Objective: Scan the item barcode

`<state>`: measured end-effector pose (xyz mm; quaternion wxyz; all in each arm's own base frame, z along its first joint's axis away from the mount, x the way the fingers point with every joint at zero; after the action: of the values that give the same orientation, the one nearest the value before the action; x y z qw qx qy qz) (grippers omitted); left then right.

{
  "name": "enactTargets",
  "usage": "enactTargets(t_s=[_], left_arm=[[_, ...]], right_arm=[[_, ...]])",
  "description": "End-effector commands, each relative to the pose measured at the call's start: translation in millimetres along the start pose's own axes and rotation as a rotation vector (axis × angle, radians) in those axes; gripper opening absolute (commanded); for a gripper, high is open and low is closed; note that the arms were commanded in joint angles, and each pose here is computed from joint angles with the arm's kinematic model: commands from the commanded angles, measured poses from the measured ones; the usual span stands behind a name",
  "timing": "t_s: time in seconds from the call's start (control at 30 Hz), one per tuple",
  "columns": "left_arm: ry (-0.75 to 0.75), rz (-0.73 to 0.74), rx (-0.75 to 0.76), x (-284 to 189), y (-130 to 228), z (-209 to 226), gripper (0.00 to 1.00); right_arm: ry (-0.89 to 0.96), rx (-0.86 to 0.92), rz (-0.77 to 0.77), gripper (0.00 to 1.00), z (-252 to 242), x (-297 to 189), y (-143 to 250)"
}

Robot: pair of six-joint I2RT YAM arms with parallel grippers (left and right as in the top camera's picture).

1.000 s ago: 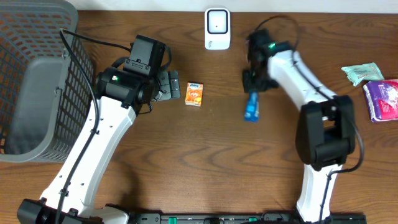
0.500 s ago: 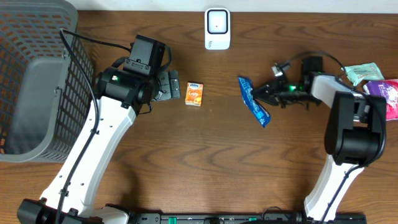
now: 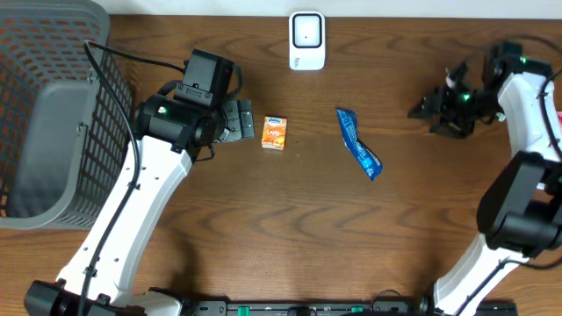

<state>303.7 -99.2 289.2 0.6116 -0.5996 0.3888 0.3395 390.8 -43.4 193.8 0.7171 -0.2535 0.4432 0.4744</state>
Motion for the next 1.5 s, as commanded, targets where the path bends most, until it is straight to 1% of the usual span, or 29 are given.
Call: enactTargets(t_s=[0.0, 0.03, 0.2, 0.33, 0.5, 0.63, 1.0, 1.1, 1.13, 1.17, 1.23, 1.3, 1.33, 1.37, 1.47], left_arm=[[-0.009, 0.003, 0.008, 1, -1, 1, 0.98], [-0.008, 0.003, 0.008, 1, -1, 1, 0.98], [-0.009, 0.003, 0.008, 1, -1, 1, 0.98], [-0.008, 0.003, 0.008, 1, -1, 1, 0.98], [-0.009, 0.003, 0.008, 1, -1, 1, 0.98], [-0.008, 0.003, 0.008, 1, -1, 1, 0.98], [-0.009, 0.003, 0.008, 1, -1, 1, 0.98], [-0.008, 0.003, 0.008, 1, -1, 1, 0.98], [-0.009, 0.003, 0.008, 1, -1, 1, 0.98], [-0.009, 0.003, 0.008, 1, -1, 1, 0.98], [-0.008, 0.003, 0.008, 1, -1, 1, 0.98], [-0.009, 0.003, 0.008, 1, -1, 1, 0.98], [-0.009, 0.003, 0.008, 1, -1, 1, 0.98], [-0.009, 0.003, 0.008, 1, -1, 1, 0.98], [-0.009, 0.003, 0.008, 1, -1, 1, 0.98]], right_arm=[[0.035, -0.14, -0.018, 0.97, 36, -13, 22], [0.037, -0.162, -0.007, 0.99, 45, -14, 30], [0.027, -0.269, 0.013, 0.99, 84, -28, 72], [-0.015, -0.323, -0.046, 0.99, 112, -50, 102], [-0.042, -0.378, -0.084, 0.99, 122, -69, 122], [-0.058, -0.398, -0.112, 0.99, 125, -79, 130], [-0.044, -0.389, -0.097, 0.99, 122, -80, 134], [0.057, -0.385, -0.153, 0.98, 116, -81, 128], [0.143, -0.385, -0.199, 0.93, 111, -80, 123], [0.161, -0.385, -0.206, 0.91, 110, -80, 123], [0.174, -0.397, -0.206, 0.92, 113, -76, 125], [0.169, -0.423, -0.2, 0.95, 119, -72, 129], [0.162, -0.45, -0.193, 0.99, 126, -69, 134], [0.159, -0.467, -0.188, 0.99, 130, -66, 137], [0.138, -0.6, -0.175, 0.99, 150, -56, 152]])
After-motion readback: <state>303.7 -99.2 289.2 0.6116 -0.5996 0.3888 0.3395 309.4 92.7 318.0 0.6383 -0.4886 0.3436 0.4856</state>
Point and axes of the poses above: each gripper's point midway between its finger pads, its own x axis out along the fingers, its own z axis along the line the jaws close on, y = z × x, the point moved 9 cm from there along -x, back along the fingers, and after that the axes turned 10 degrees about x, right-handed, at the moved point
